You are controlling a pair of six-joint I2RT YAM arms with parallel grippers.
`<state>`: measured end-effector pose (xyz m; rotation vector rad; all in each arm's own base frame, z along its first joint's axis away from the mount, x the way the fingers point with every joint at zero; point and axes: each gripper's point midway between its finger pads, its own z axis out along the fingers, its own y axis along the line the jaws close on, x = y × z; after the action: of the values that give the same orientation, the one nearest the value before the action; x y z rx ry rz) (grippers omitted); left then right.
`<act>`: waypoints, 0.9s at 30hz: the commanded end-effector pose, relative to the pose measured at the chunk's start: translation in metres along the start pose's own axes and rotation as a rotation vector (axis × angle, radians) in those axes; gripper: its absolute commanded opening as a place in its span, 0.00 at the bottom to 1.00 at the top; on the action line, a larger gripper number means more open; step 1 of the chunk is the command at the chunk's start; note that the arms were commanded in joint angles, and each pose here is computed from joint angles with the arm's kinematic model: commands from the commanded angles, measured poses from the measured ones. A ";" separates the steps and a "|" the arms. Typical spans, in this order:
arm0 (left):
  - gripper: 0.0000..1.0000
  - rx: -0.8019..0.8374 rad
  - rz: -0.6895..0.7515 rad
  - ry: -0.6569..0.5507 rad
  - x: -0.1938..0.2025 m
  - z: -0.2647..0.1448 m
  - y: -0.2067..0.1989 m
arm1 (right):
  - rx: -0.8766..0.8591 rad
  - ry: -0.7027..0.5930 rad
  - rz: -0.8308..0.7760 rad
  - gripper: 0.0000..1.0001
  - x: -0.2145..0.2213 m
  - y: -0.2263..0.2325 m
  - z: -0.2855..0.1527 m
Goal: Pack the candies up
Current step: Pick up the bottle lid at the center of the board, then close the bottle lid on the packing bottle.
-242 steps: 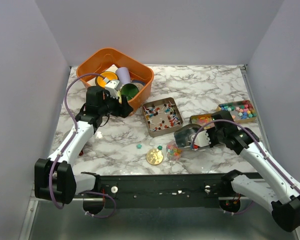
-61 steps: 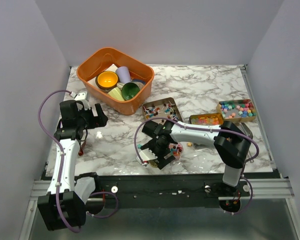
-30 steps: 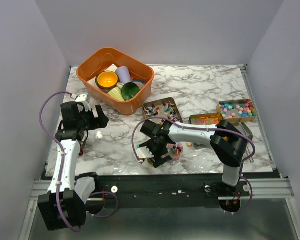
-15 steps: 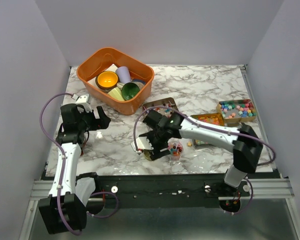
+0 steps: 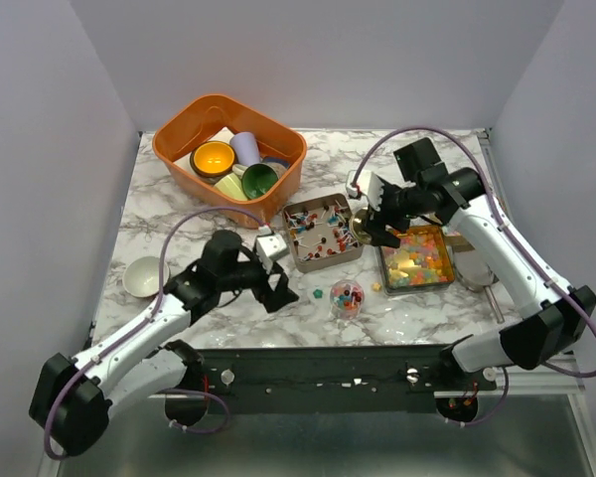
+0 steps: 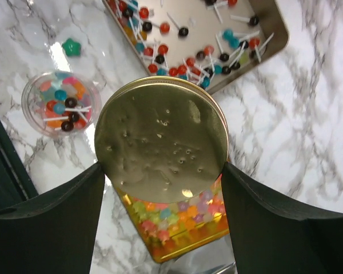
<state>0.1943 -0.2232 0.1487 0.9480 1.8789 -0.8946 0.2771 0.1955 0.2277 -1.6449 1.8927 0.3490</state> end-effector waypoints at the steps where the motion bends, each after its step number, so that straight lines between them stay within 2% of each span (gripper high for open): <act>1: 0.95 -0.002 0.140 -0.043 -0.006 0.031 -0.027 | 0.012 0.017 0.112 0.70 0.022 0.019 -0.021; 5: 0.95 -0.033 0.109 -0.040 0.011 0.057 -0.041 | 0.023 0.017 0.134 0.70 0.028 0.020 -0.025; 7: 0.95 -0.038 0.138 -0.028 0.031 0.066 -0.055 | 0.044 0.004 0.164 0.70 0.030 0.012 -0.028; 8: 0.95 -0.043 0.156 -0.074 0.028 0.072 -0.059 | 0.046 -0.001 0.178 0.70 0.030 0.010 -0.029; 9: 0.95 -0.056 0.162 -0.068 0.042 0.074 -0.059 | 0.041 0.002 0.201 0.70 0.032 0.007 -0.027; 12: 0.95 -0.047 0.186 -0.116 0.045 0.090 -0.070 | 0.044 0.002 0.232 0.70 0.035 0.000 -0.028; 21: 0.97 -0.055 0.228 -0.203 0.051 0.146 -0.064 | 0.013 0.008 0.273 0.70 0.045 0.003 -0.025; 27: 0.98 -0.071 0.251 -0.267 0.061 0.166 -0.057 | -0.041 0.035 0.238 0.70 0.057 0.015 -0.018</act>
<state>0.1677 -0.3604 0.0238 1.0399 1.6636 -0.7501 0.2714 0.1436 0.2211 -1.3948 2.1017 0.3888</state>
